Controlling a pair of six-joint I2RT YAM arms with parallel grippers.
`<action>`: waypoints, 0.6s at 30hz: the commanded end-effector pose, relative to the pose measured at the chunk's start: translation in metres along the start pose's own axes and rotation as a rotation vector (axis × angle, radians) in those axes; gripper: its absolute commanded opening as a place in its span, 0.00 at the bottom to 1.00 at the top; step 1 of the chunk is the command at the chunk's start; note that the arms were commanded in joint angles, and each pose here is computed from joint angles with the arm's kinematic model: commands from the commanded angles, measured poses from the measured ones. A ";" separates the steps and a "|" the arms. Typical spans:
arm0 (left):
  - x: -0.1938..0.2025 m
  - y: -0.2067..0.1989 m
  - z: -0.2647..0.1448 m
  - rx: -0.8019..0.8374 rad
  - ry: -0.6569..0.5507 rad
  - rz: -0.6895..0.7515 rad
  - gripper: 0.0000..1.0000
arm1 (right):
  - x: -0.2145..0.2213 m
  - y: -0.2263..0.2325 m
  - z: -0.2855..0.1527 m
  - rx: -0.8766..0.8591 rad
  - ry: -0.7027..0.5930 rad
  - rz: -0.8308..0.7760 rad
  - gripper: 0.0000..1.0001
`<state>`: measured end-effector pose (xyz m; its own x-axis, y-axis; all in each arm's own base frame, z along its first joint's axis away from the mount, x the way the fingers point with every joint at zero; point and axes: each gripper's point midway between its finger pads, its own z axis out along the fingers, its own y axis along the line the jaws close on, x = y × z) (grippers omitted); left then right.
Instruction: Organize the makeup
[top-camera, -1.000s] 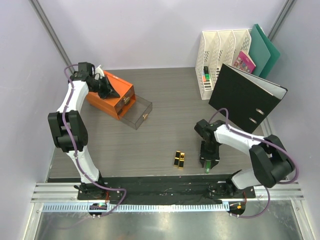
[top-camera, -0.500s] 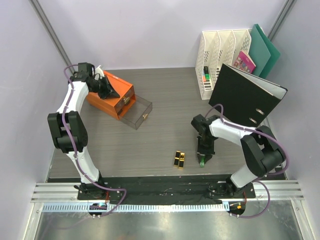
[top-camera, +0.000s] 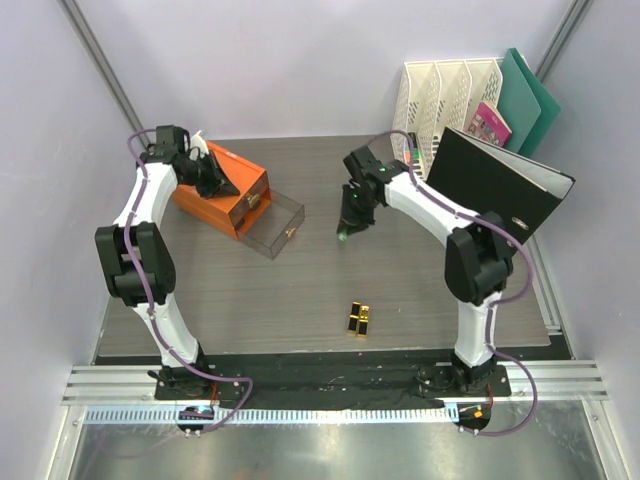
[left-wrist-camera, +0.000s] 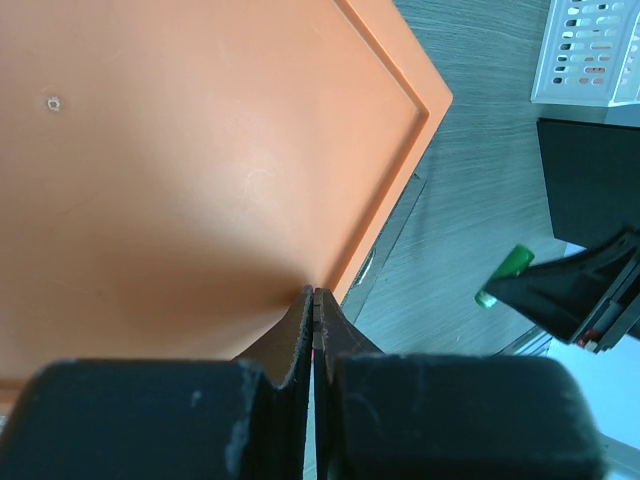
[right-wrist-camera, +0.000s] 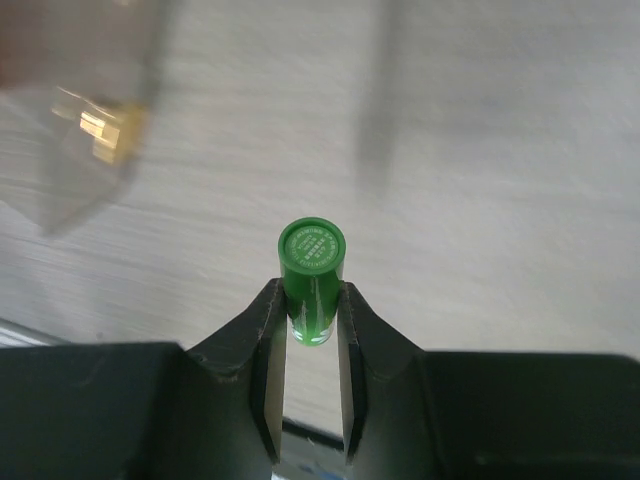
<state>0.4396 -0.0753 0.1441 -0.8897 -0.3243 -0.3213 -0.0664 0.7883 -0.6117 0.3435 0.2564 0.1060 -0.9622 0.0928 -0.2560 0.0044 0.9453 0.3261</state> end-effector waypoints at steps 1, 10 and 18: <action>0.121 0.097 0.018 -0.371 0.427 -0.140 0.00 | -0.031 0.060 0.001 -0.157 -0.032 -0.065 0.01; 0.125 0.098 0.020 -0.369 0.431 -0.148 0.00 | -0.063 0.177 0.008 -0.388 -0.079 -0.131 0.01; 0.124 0.099 0.020 -0.371 0.435 -0.147 0.00 | -0.048 0.213 0.032 -0.464 -0.036 -0.123 0.10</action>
<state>0.4392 -0.0753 0.1438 -0.8853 -0.3246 -0.3331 -0.0591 0.7889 -0.6117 0.4063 0.4461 0.1561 -0.9273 0.0061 -0.3743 -0.2442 0.7480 0.6172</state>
